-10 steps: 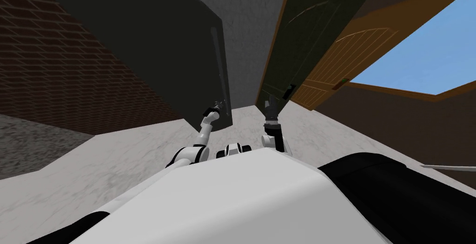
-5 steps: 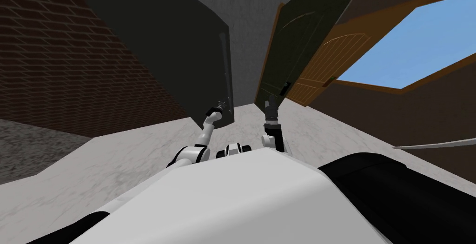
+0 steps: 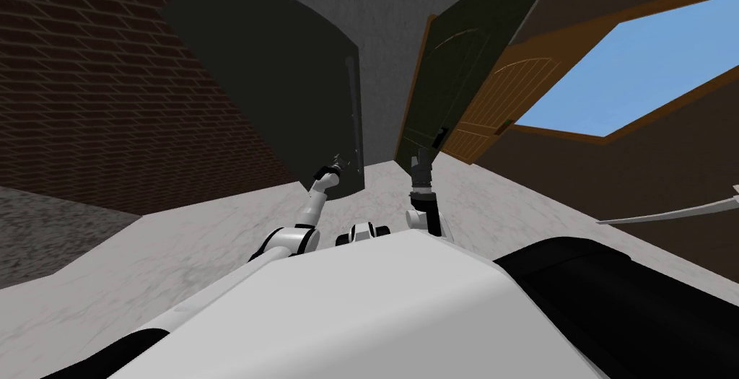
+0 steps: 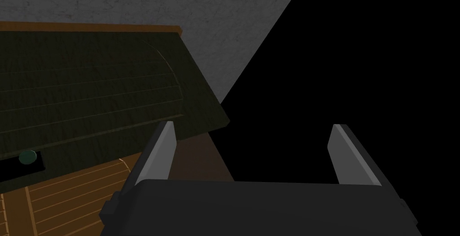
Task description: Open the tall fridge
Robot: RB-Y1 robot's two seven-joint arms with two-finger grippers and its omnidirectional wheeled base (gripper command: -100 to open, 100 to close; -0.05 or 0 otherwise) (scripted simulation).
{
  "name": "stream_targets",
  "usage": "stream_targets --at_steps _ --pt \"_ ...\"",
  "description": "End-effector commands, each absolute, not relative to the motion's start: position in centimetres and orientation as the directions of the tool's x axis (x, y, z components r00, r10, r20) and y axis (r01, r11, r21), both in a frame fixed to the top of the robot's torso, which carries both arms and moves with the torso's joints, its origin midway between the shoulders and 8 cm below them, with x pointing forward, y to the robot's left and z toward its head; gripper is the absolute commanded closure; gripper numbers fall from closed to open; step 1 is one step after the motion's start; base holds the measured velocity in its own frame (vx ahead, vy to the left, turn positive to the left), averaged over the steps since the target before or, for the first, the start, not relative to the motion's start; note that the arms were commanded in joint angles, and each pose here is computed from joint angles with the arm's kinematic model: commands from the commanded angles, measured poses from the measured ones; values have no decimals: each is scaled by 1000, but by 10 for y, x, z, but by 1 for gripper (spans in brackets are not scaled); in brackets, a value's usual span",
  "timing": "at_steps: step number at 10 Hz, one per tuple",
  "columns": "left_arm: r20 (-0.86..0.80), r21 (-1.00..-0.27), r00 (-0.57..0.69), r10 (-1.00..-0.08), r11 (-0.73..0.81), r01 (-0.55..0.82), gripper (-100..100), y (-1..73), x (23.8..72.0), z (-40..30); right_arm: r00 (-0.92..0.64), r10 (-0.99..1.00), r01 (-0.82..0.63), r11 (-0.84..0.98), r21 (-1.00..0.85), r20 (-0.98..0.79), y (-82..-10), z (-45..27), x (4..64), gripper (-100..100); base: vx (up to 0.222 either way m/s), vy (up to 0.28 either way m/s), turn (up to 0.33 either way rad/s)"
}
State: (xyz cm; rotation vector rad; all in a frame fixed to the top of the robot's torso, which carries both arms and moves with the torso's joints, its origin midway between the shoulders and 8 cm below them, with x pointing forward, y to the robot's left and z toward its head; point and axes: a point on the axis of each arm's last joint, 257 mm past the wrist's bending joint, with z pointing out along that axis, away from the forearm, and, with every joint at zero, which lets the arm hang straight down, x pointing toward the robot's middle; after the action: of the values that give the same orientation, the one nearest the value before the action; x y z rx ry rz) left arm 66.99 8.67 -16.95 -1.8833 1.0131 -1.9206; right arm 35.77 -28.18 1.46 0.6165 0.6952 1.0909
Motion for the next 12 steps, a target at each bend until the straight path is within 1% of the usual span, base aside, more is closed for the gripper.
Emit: stream_targets --at_steps 1,3,5,10,12 --pt "727 -681 -111 -677 -694 -234 -100 129 680 -157 297 934 -574 340 745 -198 -282 15 358 0 91 -75 40" --pt "711 -700 -110 -695 -684 -204 -100 153 688 -141 297 934 -574 340 745 -198 -282 15 358 0 134 -95 58" --pt "714 -699 -119 -690 -691 -185 -100 160 693 -123 297 934 -574 340 745 -198 -282 15 358 0 170 -140 79" --pt "753 -658 -164 -637 -735 -162 -100 149 702 -71 297 934 -574 340 745 -198 -282 15 358 0 189 -173 85" --pt "783 -620 -194 -591 -766 -171 -100 128 702 -49 297 934 -574 340 745 -198 -282 15 358 0 201 -191 91"
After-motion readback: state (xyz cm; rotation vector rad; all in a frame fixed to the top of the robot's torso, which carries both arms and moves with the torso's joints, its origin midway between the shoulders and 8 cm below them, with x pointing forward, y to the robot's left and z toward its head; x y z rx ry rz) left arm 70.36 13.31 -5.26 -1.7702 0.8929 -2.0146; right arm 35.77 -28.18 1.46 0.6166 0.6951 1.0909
